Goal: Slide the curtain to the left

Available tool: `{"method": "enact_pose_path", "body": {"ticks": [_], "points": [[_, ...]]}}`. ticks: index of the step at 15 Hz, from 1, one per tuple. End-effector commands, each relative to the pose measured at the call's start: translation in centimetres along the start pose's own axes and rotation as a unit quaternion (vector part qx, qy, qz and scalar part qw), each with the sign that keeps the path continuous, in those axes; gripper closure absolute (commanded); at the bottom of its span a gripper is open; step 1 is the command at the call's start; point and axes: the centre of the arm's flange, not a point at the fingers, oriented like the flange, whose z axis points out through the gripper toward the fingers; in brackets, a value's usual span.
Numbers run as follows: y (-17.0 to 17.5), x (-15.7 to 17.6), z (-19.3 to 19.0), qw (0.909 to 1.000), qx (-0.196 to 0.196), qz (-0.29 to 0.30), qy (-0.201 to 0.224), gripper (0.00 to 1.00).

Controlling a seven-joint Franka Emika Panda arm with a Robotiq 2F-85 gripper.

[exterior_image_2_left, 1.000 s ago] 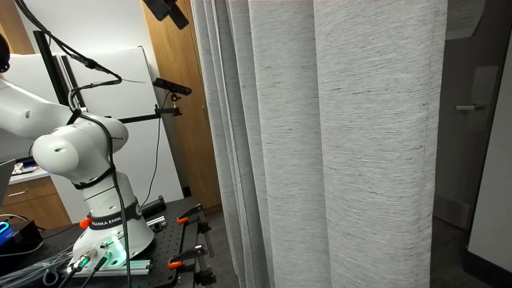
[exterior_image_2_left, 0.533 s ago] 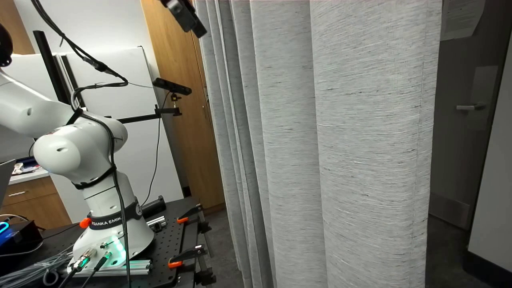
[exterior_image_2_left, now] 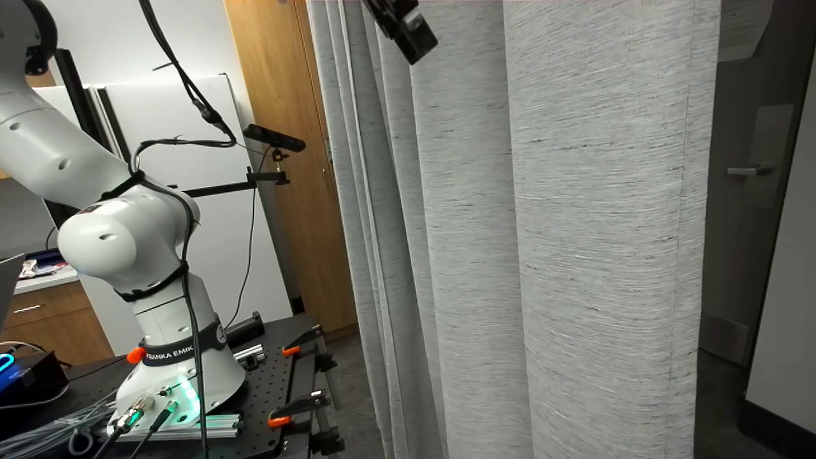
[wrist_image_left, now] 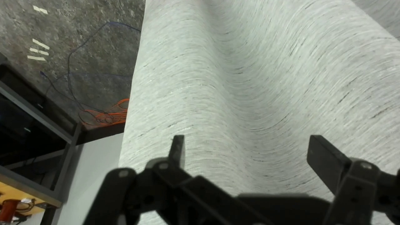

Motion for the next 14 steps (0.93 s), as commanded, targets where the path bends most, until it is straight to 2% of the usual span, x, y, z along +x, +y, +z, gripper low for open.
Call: {"method": "enact_pose_path", "body": {"ticks": [1,7,14], "points": [[1.0,3.4,1.0,0.9994,0.006,-0.012,0.033,0.0],[0.5,5.1,2.0,0.9958,0.016,-0.024,0.086,0.0],[-0.8,7.0,2.8,0.9859,0.022,-0.031,0.163,0.0]]}}
